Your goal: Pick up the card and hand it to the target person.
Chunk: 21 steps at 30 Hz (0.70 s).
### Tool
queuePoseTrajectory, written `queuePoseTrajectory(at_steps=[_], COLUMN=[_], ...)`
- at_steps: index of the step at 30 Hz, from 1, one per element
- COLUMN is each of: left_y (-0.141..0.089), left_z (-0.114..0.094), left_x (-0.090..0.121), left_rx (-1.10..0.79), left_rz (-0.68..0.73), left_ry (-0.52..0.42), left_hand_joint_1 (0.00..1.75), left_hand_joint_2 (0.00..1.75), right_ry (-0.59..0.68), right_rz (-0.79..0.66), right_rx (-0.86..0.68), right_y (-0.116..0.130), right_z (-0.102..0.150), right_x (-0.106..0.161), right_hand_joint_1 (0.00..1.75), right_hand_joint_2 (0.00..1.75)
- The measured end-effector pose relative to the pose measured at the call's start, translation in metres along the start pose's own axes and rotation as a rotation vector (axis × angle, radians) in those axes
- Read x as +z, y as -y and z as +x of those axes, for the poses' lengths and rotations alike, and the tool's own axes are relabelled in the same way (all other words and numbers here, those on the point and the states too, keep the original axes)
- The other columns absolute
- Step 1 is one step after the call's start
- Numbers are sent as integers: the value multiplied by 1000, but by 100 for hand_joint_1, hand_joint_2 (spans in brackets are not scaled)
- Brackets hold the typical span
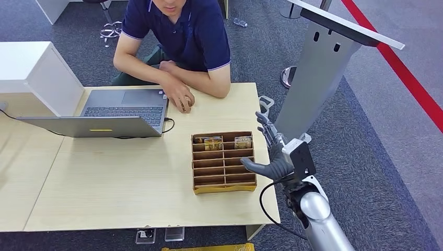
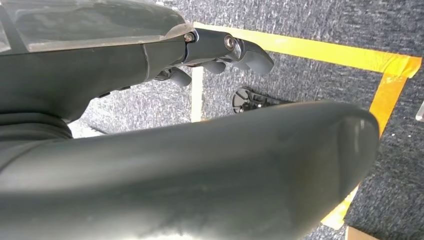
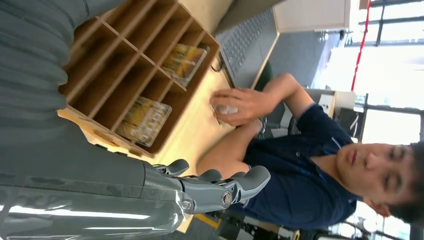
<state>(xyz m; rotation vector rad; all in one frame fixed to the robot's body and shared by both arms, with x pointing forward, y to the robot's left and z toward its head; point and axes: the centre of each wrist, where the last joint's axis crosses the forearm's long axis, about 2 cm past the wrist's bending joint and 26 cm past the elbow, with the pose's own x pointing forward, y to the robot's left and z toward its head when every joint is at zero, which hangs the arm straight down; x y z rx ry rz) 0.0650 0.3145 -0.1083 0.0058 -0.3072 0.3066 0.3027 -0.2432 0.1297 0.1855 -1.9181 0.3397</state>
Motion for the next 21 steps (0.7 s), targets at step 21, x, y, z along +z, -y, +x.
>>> queuePoseTrajectory(at_steps=[21], left_y=[-3], left_z=[3], left_x=[0], left_rx=[15], left_rz=[9], left_ry=[0], left_hand_joint_1=[0], left_hand_joint_2=[0], right_ry=[-93], right_rz=[69], right_rx=[22], right_y=[2], right_z=[-14], right_x=[49], right_hand_joint_1=[0], right_hand_joint_2=[175])
